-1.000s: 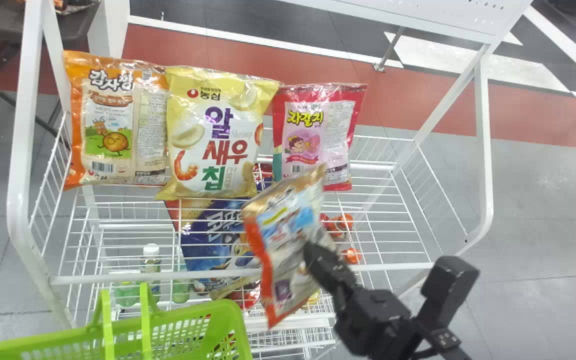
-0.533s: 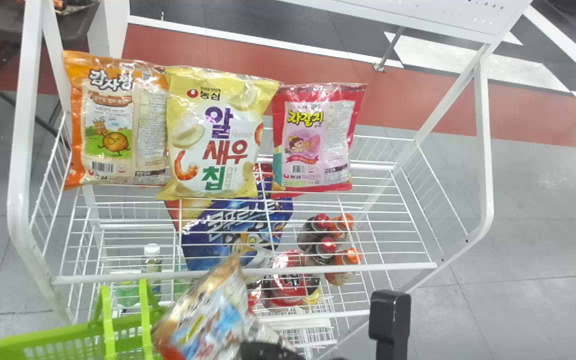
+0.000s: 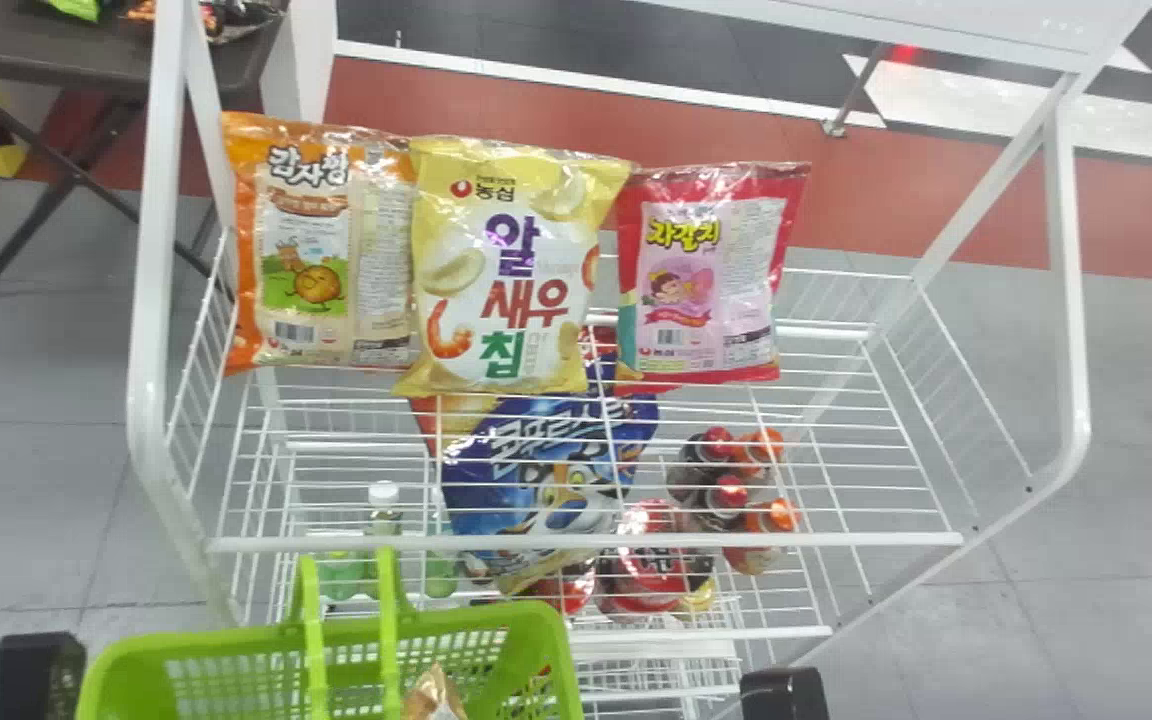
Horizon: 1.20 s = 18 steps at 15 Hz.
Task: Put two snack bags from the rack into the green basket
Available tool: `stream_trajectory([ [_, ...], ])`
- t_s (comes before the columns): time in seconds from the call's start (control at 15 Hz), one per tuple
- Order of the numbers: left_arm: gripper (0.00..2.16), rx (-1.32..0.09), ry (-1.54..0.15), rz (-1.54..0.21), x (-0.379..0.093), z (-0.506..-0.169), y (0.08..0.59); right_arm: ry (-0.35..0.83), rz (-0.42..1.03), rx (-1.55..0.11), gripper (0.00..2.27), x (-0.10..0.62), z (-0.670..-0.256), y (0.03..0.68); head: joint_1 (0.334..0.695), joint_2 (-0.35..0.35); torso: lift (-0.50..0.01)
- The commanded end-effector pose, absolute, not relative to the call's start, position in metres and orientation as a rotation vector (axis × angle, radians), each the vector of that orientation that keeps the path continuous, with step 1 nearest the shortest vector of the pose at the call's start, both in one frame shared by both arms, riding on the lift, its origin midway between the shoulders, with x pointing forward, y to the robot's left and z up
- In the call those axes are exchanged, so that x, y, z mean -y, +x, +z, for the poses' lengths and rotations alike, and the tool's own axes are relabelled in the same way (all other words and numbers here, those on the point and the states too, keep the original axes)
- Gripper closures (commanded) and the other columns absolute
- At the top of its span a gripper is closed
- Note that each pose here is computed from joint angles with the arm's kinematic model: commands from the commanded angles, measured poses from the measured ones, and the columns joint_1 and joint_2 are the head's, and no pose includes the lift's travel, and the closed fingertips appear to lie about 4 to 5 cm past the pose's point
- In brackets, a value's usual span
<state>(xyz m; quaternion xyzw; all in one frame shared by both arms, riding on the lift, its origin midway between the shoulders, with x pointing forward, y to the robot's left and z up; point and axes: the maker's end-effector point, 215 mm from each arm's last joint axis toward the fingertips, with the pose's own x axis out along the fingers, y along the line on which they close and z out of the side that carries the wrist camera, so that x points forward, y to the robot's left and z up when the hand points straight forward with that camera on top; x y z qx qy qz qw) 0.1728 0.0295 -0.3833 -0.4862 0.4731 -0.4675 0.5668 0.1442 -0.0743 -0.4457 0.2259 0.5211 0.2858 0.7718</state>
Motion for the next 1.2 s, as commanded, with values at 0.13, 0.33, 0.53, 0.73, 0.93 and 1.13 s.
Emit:
stream_trajectory([
  [0.13,1.37,-1.121,-1.145,-1.11,-0.025,-0.382,0.167,0.471,0.591,-1.055,2.25,0.072,-0.451,0.171,0.695,-0.197,-0.005],
  [0.33,1.37,-1.124,-1.144,-1.112,-0.024,-0.382,0.165,0.455,0.575,-1.041,2.25,0.068,-0.465,0.185,0.695,-0.195,-0.005],
  [0.53,1.37,-1.126,-1.146,-1.112,-0.024,-0.382,0.163,0.45,0.605,-1.076,2.25,0.052,-0.48,0.176,0.695,-0.172,-0.005],
  [0.73,1.37,-1.129,-1.151,-1.112,-0.024,-0.382,0.161,0.407,0.613,-1.088,2.25,0.039,-0.495,0.167,0.695,-0.108,-0.005],
  [0.93,1.37,-1.13,-1.158,-1.115,-0.023,-0.381,0.158,0.393,0.578,-1.048,2.23,0.046,-0.501,0.186,0.695,-0.078,-0.005],
  [1.13,1.37,-1.131,-1.161,-1.118,-0.022,-0.38,0.156,0.397,0.56,-1.033,0.57,0.058,-0.496,0.192,0.695,-0.096,-0.005],
])
